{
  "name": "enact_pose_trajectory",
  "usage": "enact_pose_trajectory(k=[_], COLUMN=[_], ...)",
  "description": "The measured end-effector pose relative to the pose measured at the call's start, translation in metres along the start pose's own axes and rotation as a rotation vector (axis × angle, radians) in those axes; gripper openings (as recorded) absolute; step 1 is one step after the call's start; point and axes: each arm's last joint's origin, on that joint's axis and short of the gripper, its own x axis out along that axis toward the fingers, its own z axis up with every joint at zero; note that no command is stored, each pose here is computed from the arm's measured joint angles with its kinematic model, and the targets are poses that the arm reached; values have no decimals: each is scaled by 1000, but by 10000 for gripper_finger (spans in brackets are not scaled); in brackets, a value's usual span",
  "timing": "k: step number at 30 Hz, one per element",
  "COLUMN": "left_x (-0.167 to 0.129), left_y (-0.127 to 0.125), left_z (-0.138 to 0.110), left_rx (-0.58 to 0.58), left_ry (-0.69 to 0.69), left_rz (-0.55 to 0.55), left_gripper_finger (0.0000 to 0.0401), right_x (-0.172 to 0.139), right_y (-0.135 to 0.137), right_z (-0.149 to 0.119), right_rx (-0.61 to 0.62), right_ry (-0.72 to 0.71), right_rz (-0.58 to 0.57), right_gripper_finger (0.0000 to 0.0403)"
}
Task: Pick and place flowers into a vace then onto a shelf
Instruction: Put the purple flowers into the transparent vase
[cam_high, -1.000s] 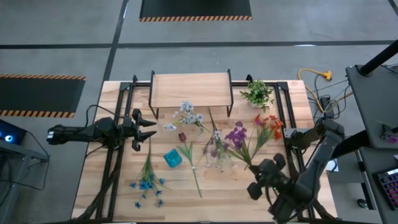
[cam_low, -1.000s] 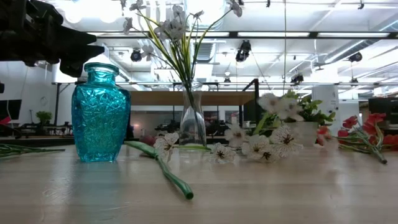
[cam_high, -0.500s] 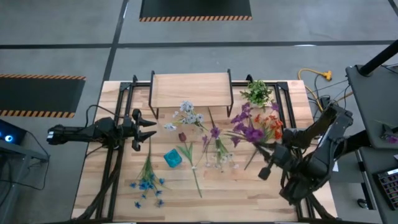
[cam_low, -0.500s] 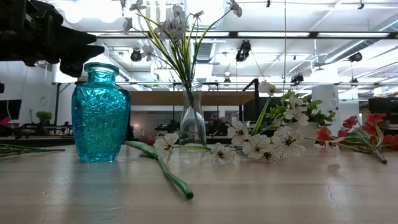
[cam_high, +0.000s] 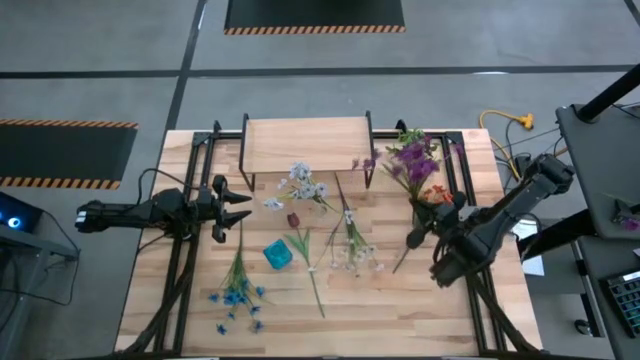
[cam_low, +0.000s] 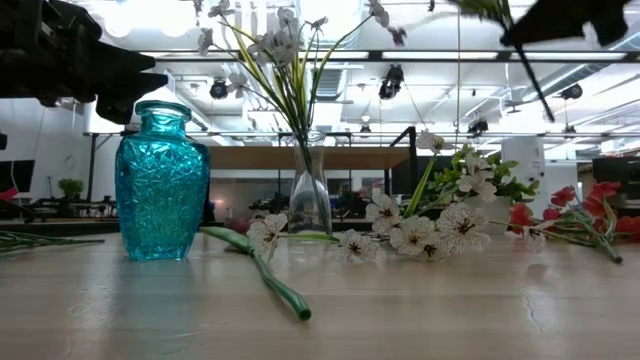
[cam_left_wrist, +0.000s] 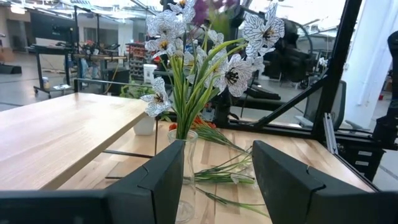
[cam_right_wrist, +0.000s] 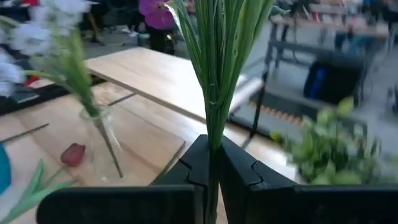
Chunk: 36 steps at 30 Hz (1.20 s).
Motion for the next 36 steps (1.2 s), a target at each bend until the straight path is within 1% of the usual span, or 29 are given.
enact_pose_trajectory(k=[3, 5, 8, 10, 15, 19, 22, 26, 29, 32, 36], left_x=[0, 0, 0, 0, 0, 0, 0, 0, 0, 0, 0], left_y=[0, 0, 0, 0, 0, 0, 0, 0, 0, 0, 0], left_z=[0, 0, 0, 1, 1, 1, 1, 1, 1, 1, 1], left_rx=[0, 0, 0, -1, -2, -2, -2, -2, -1, -1, -1], left_ry=[0, -1, -3, -8, -11, -11, -11, -11, -11, -11, -11], left_rz=[0, 0, -1, -1, -1, -1, -1, -1, -1, -1, -1], left_gripper_finger=[174, 174, 174, 174, 174, 174, 174, 174, 174, 174, 174], right_x=[8, 14, 21, 25, 25, 21, 18, 13, 9, 7, 7], right_y=[-2, 0, 7, 13, 20, 18, 13, 9, 4, -2, -3], right_z=[-6, -8, -7, -1, 17, 28, 36, 52, 64, 74, 77], right_rx=[102, 124, 70, 26, -82, -130, -144, -119, -110, -142, -181], right_ry=[47, 125, 265, 327, 339, 353, 384, 374, 316, 239, 96], right_rz=[-27, -45, -39, -6, 62, 115, 180, 326, 405, 458, 519], right_gripper_finger=[13, 13, 13, 13, 13, 13, 13, 13, 13, 13, 13])
